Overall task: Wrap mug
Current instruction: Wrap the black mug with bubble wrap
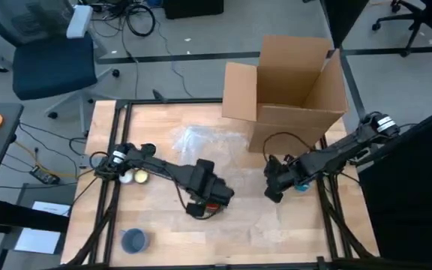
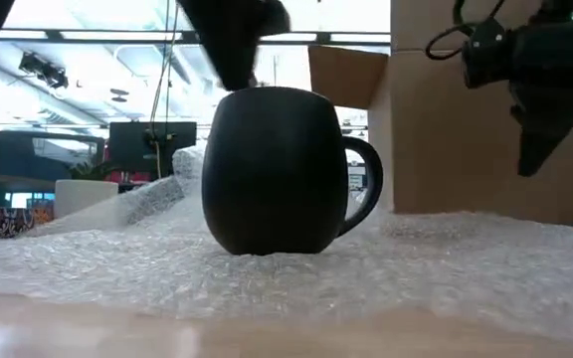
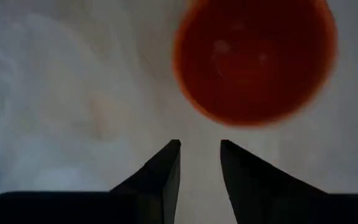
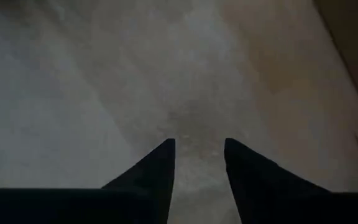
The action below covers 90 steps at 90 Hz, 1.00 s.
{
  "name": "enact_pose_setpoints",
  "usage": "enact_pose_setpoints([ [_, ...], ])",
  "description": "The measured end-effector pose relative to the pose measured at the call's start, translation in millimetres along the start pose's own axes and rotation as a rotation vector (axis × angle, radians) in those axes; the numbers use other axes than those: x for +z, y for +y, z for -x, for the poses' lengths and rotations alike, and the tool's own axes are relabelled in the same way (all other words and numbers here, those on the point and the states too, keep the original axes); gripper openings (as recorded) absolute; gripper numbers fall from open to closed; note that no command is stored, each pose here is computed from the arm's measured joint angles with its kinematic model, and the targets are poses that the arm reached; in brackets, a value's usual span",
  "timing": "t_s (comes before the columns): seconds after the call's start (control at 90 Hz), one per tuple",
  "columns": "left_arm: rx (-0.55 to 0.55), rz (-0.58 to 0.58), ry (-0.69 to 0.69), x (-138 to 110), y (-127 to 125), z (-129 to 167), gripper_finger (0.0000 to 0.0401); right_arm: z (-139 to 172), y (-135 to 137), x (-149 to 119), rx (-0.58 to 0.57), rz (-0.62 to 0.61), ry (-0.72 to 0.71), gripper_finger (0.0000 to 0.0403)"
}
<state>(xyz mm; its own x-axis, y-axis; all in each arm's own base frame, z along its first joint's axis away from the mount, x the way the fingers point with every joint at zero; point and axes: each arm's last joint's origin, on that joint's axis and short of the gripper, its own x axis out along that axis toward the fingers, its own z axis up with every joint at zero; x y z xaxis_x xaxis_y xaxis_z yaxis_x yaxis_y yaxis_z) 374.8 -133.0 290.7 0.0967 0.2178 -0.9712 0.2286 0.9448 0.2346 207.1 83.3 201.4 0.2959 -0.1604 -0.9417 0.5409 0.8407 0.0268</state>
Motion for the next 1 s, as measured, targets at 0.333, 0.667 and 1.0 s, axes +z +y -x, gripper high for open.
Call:
enact_pose_setpoints([
  [0.333,-0.008,0.02,-0.035,-18.6,-29.2,28.0,0.0097,-31.6,-2.5,-7.6,-0.216,-0.03,0.171,0.018],
  [0.667,-0.016,0.089,-0.073,-28.6,-55.8,41.4,0.0097,-48.3,9.7,-4.4,-0.115,-0.132,0.24,0.0221],
  [1.0,0.009,0.191,-0.01,-42.7,-85.1,28.3,0.0097,-62.6,16.6,-4.8,-0.133,-0.153,0.237,0.0151],
])
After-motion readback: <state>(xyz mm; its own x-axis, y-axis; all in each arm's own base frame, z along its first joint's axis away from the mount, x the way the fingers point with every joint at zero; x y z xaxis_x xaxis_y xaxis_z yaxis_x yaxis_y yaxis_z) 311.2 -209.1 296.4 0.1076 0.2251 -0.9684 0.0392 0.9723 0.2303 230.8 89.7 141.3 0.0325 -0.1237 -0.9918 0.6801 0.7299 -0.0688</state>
